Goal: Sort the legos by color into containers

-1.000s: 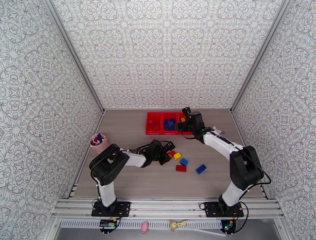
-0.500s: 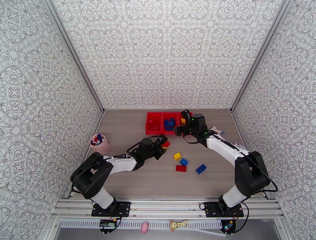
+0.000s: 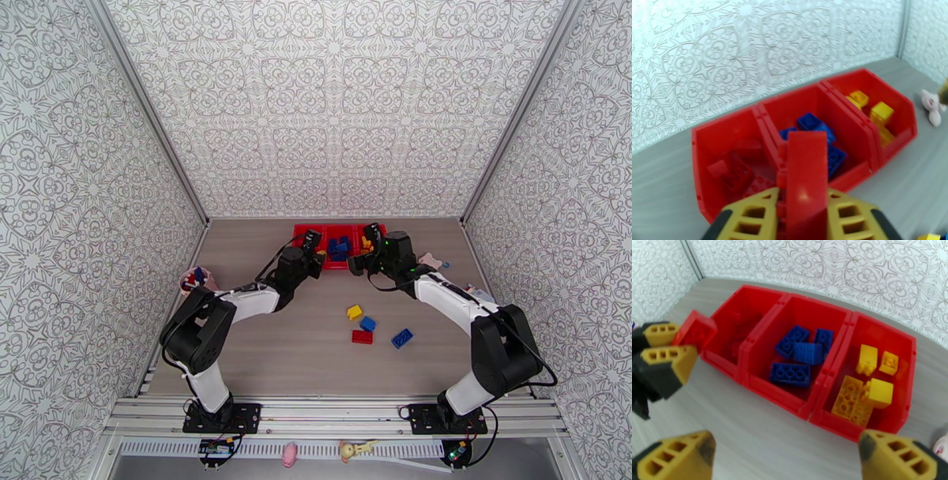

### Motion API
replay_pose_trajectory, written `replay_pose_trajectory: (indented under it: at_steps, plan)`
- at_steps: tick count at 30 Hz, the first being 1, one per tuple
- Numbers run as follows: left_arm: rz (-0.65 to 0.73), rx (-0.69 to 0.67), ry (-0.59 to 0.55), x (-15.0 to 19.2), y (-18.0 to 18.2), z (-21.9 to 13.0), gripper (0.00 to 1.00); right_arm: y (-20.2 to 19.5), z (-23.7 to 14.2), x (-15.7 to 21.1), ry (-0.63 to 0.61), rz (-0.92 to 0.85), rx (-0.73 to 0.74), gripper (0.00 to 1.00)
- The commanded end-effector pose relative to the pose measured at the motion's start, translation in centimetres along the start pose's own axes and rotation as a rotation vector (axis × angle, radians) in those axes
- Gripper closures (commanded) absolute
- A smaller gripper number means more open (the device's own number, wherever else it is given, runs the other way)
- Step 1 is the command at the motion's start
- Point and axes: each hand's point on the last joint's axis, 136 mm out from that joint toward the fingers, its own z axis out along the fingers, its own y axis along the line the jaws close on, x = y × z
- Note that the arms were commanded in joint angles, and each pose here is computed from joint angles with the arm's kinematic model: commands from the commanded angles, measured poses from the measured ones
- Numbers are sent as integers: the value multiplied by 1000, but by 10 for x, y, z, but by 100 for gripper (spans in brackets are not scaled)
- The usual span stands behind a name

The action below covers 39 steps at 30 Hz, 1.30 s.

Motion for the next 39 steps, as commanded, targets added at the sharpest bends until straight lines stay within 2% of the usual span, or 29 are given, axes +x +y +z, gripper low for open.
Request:
replay_pose_trajectory:
  at_steps: [1,14,20,22,27,30,36,39]
  plan:
    - [-60,-82,103,15,26,14,82,-1,-7,-2,-12,28,2,0]
    - [-152,-89,261,29,49,59,81,5,0,11,22,99,-17,0]
    - [-186,-130,317,34,58,68,77,6,0,13,29,105,-17,1]
    - [-192,-132,316,33,59,68,72,6,0,13,30,105,-16,1]
    - [-194,-128,273,17,59,59,49,3,1,14,45,114,11,0]
    - [-185,-126,227,2,59,48,41,-1,0,18,61,131,48,0]
    - [-127,-93,148,-19,54,10,19,2,-5,28,117,159,88,0]
    - [-103,-43,125,-21,46,-16,14,11,-6,38,147,157,73,0]
